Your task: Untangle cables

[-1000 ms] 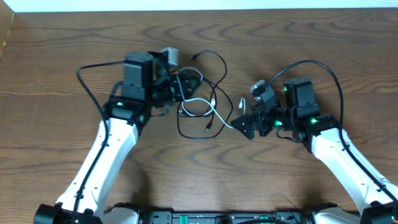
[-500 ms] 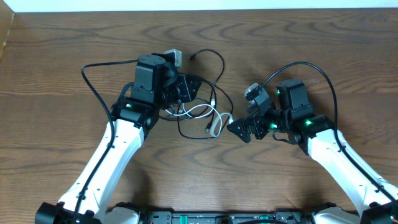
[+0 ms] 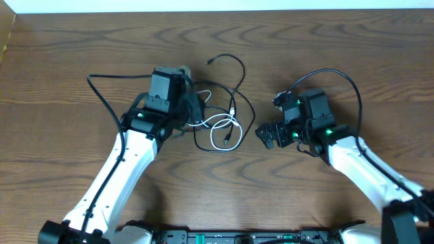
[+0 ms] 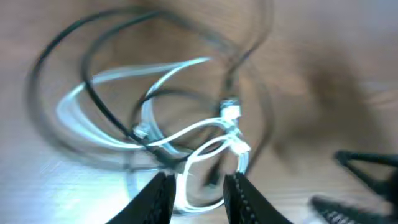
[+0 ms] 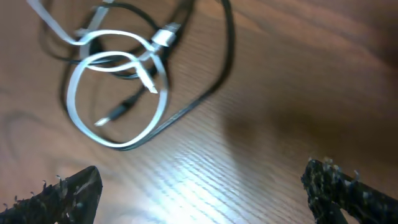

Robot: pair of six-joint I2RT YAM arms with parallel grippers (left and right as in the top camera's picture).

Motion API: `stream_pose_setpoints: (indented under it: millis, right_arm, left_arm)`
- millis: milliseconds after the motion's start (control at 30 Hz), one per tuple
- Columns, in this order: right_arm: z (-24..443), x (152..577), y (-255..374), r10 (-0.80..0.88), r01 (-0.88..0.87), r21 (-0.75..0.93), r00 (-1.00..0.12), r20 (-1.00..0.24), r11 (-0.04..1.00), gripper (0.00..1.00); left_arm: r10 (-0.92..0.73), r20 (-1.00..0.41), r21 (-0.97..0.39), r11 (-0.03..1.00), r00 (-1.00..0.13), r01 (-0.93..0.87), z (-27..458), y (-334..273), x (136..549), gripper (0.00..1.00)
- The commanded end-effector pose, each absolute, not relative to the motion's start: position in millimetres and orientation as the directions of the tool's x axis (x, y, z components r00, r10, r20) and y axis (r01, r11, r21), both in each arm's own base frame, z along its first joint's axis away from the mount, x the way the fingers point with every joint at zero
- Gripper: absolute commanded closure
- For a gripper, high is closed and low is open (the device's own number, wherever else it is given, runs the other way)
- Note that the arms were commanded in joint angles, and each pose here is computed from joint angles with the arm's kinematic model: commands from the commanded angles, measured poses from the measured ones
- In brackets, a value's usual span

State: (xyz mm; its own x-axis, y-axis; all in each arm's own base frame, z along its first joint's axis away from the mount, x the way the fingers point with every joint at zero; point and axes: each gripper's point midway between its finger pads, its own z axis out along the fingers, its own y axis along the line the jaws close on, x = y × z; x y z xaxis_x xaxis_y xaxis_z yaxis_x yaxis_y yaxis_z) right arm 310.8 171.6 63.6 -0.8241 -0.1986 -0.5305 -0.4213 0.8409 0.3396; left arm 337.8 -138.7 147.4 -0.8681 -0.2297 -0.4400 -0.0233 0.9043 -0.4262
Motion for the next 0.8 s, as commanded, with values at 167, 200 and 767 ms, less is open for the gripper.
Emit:
stream_pose_setpoints:
  millis: [167, 200, 767]
  right_arm:
    - [29, 316, 170, -0.06, -0.243, 0.389, -0.902, -0.427, 0.889, 0.01]
    - [27, 316, 171, -0.063, -0.246, 0.389, -0.903, -0.426, 0.888, 0.01]
    - [16, 313, 187, -0.129, -0.291, 0.315, -0.885, -0.447, 0.904, 0.01]
  left_arm:
    - [-0.283, -0.388, -0.139, 0.959, -0.877, -0.248, 123, -76, 307, 0.7]
    - [-0.297, -0.394, -0.109, 0.955, -0.87, -0.276, 122, -70, 305, 0.7]
    - [-0.184, -0.623, -0.062, 0.98, -0.76, -0.187, 140, -77, 369, 0.65]
